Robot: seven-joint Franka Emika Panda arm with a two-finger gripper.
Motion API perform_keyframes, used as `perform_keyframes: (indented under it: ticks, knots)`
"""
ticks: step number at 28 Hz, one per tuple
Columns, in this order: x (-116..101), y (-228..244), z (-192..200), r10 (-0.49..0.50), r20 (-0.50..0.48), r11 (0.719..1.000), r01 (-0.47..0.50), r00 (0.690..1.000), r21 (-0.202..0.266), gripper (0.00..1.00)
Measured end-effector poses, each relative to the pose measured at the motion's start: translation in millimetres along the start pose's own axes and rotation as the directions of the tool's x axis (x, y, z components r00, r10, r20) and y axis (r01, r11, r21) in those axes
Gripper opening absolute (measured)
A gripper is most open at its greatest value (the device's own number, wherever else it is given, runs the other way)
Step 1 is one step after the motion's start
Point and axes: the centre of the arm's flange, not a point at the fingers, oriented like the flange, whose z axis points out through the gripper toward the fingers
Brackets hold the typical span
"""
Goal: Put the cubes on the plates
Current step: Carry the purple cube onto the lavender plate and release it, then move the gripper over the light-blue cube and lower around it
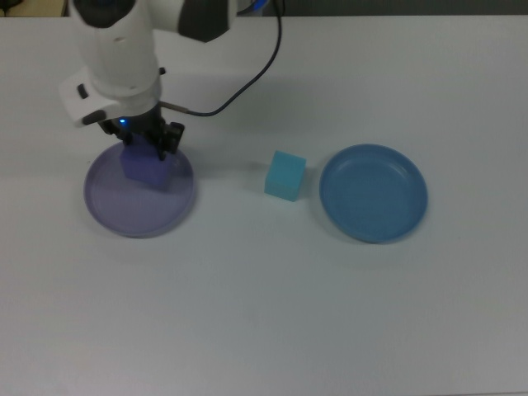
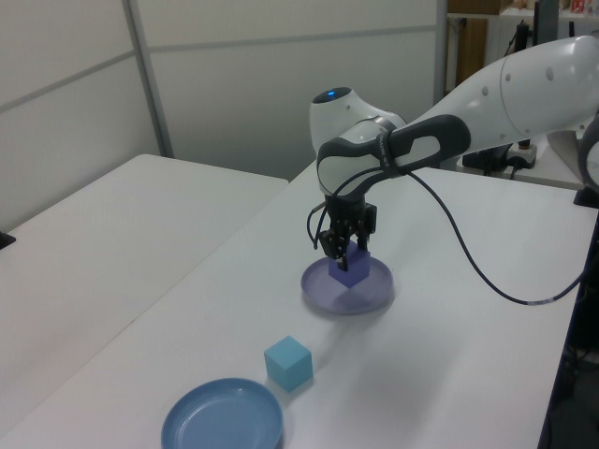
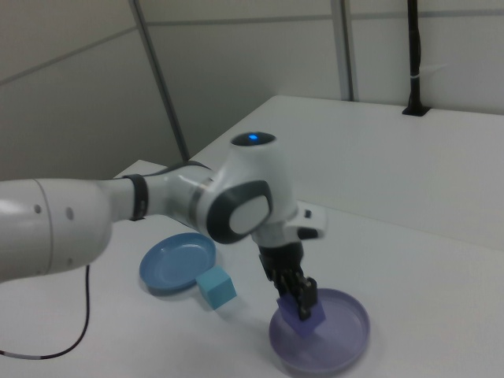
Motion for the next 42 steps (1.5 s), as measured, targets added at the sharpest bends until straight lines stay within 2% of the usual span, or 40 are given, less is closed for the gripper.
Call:
perform_keyframes:
  ticks: [6,9,10,12,16,20,24,28,31,37,42]
  knots:
    - [13,6,31,0.024,0.040,1.000,-0.024,0.999,0.002,0.59]
    - [17,6,34,0.024,0.041,1.000,-0.024,0.999,0.000,0.69]
    - [17,6,34,0.024,0.040,1.000,-0.024,0.999,0.000,0.77]
    - [19,6,30,0.024,0.031,1.000,-0.024,0.999,0.001,0.85]
    - [19,6,20,0.024,0.026,1.000,-0.024,0.999,0.003,1.00]
    - [16,5,7,0.020,0.032,1.000,-0.020,0.999,0.006,1.00]
    - [5,-6,-23,-0.004,0.038,1.000,0.003,0.999,0.015,1.00]
    - [-15,-43,-56,-0.061,0.038,0.998,0.060,0.997,0.022,1.00]
    - [-29,-80,-68,-0.058,0.030,0.998,0.057,0.998,0.023,1.00]
    - [-56,-159,-60,-0.019,0.037,1.000,0.019,0.999,0.009,1.00]
    - [-64,-197,-39,0.041,0.016,0.999,-0.041,0.999,0.005,1.00]
